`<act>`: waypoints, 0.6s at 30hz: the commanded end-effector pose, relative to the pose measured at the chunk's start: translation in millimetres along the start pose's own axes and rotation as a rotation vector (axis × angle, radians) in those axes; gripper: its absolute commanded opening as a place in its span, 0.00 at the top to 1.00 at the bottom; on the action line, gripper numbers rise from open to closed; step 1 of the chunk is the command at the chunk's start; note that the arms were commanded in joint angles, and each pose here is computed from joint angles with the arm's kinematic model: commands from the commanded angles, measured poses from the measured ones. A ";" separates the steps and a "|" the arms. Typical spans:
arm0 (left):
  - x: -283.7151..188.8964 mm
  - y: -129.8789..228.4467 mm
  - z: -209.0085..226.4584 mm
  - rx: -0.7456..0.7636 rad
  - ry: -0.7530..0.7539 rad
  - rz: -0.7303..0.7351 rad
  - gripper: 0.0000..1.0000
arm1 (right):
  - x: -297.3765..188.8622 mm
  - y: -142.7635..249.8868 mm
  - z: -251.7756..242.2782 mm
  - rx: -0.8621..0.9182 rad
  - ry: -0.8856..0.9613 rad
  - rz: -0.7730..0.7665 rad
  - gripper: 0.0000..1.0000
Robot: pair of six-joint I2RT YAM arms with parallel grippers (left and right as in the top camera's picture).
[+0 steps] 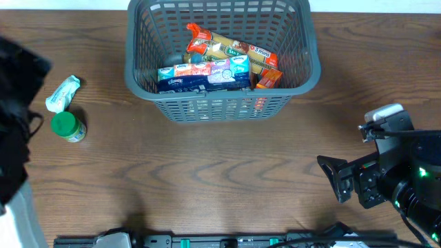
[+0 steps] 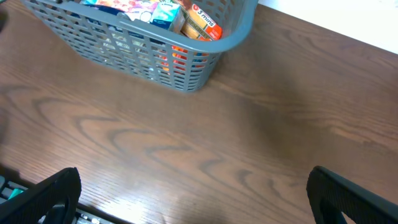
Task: Pack container
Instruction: 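Move the left gripper down onto the green-capped jar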
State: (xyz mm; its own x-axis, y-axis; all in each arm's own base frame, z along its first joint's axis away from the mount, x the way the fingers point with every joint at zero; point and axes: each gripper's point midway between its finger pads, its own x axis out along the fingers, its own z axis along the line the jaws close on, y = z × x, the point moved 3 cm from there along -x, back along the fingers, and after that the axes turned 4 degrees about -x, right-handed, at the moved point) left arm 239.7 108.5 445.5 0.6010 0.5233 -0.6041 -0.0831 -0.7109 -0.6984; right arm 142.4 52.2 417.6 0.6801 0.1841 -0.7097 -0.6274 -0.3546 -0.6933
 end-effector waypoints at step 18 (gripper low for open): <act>195.4 119.8 66.4 -0.088 -0.510 0.442 0.02 | 0.1 0.3 -0.2 -0.012 0.004 0.002 0.01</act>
State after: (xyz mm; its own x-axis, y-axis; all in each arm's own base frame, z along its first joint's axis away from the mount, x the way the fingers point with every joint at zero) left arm 299.2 158.3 242.6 0.1009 0.3824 -0.9185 -0.1756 -0.9018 -0.3948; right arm 142.3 52.2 417.6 0.6799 0.1845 -0.7097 -0.6274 -0.3546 -0.6933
